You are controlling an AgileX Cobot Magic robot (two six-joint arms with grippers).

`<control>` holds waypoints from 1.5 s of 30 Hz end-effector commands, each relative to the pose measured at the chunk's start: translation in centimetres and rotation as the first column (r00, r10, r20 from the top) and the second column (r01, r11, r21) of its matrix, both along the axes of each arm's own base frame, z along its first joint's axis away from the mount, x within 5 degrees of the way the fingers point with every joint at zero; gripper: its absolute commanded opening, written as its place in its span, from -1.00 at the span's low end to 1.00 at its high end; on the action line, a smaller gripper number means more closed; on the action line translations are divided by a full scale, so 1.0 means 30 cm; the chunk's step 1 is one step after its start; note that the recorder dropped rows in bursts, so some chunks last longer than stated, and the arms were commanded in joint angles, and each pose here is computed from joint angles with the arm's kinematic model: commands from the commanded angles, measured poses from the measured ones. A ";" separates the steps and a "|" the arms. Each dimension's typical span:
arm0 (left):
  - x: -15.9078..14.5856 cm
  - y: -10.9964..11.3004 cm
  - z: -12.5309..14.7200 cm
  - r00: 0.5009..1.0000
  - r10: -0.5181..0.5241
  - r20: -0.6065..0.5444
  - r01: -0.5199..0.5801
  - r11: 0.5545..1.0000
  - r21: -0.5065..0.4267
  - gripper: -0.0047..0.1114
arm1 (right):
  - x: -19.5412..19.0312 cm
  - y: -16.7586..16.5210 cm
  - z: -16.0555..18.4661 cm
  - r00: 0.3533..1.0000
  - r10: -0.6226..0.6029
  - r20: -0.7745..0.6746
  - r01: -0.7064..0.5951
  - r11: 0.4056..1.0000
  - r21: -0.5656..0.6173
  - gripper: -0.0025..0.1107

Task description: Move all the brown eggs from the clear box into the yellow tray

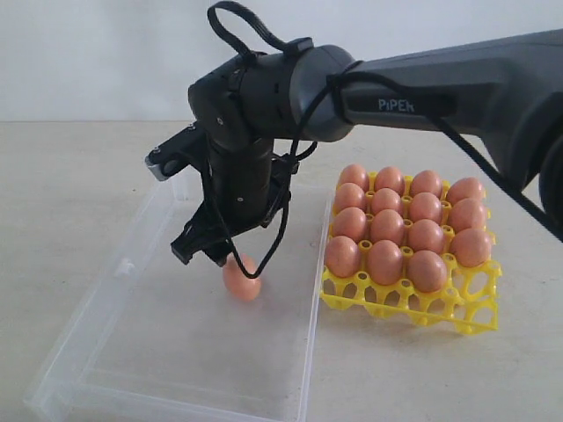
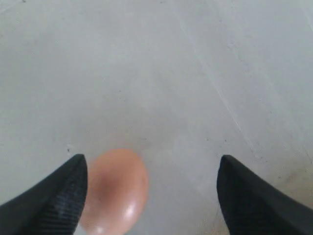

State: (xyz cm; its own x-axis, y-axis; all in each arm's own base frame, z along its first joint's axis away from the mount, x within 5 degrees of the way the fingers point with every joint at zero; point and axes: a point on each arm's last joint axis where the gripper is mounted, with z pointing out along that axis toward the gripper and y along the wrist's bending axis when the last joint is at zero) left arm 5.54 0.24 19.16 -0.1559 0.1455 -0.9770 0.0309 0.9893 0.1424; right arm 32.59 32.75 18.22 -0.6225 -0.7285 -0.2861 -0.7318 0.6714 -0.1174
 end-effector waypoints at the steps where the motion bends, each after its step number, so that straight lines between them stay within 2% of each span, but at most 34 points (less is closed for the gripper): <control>1: 0.001 -0.001 -0.001 1.000 -0.004 0.005 0.004 1.000 -0.011 -0.90 | -0.019 -0.007 0.003 0.997 -0.018 -0.081 0.016 1.000 -0.023 0.28; 5: 0.001 -0.001 -0.001 1.000 -0.004 0.005 0.004 1.000 -0.011 -0.90 | -0.048 0.012 -0.049 0.973 -0.066 -0.221 0.068 0.998 0.005 0.28; 12: 0.000 -0.001 -0.002 1.000 -0.003 0.003 0.003 1.000 -0.011 -0.90 | -0.024 0.039 -0.131 0.952 -0.209 -0.226 0.225 0.973 0.050 0.24; 14: 0.000 -0.001 -0.002 1.000 -0.003 0.003 0.003 1.000 -0.011 -0.90 | -0.024 0.039 -0.147 0.943 -0.236 -0.237 0.252 0.967 0.041 0.07; 19: 0.000 -0.001 -0.002 1.000 -0.003 0.003 0.003 1.000 -0.011 -0.90 | -0.027 0.038 -0.155 0.939 -0.241 -0.246 0.256 0.966 0.033 -0.60; 21: 0.000 -0.001 -0.002 1.000 -0.003 0.003 0.003 1.000 -0.011 -0.90 | -0.027 0.038 -0.155 0.939 -0.241 -0.246 0.256 0.966 0.033 -0.75; 25: 0.001 -0.001 -0.001 1.000 -0.004 0.005 0.004 1.000 -0.011 -0.90 | -0.023 0.040 -0.154 0.951 -0.203 -0.231 0.218 0.975 0.040 -0.93; 28: 0.001 -0.001 -0.001 1.000 -0.004 0.005 0.004 1.000 -0.011 -0.90 | -0.018 0.040 -0.144 0.969 -0.141 -0.201 0.152 0.987 0.042 -0.93; 31: 0.001 -0.001 -0.001 1.000 -0.004 0.005 0.004 1.000 -0.011 -0.90 | -0.020 0.039 -0.109 0.986 -0.020 -0.166 0.028 0.998 0.048 -0.93; 33: 0.001 -0.001 -0.001 1.000 -0.004 0.005 0.004 1.000 -0.011 -0.90 | -0.021 0.039 -0.089 0.988 0.048 -0.144 -0.041 0.998 0.051 -0.81; 34: 0.001 -0.001 -0.001 1.000 -0.004 0.005 0.004 1.000 -0.011 -0.90 | -0.021 0.038 -0.075 0.988 0.074 -0.133 -0.068 0.996 0.053 -0.69; 38: 0.000 -0.001 -0.002 1.000 -0.003 0.004 0.003 1.000 -0.011 -0.90 | -0.020 0.038 -0.055 0.987 0.119 -0.107 -0.113 0.992 0.055 0.06; 40: 0.000 -0.001 -0.002 1.000 -0.003 0.004 0.003 1.000 -0.011 -0.90 | -0.020 0.038 -0.055 0.986 0.130 -0.105 -0.125 0.991 0.053 0.34; 42: 0.000 -0.001 -0.002 1.000 -0.003 0.004 0.003 1.000 -0.011 -0.90 | -0.021 0.037 -0.056 0.986 0.128 -0.107 -0.123 0.991 0.052 0.44; 45: 0.000 -0.001 -0.002 1.000 -0.003 0.004 0.003 1.000 -0.011 -0.90 | -0.031 0.028 -0.049 0.983 0.123 -0.140 -0.120 0.992 0.032 0.45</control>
State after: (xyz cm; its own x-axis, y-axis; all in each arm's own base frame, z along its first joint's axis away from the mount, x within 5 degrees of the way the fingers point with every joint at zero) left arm 5.54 0.24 19.16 -0.1559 0.1455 -0.9770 0.0309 0.9893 0.1424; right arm 31.79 33.89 15.77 -0.5759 -0.7847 -0.2293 -0.8081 0.5889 0.0139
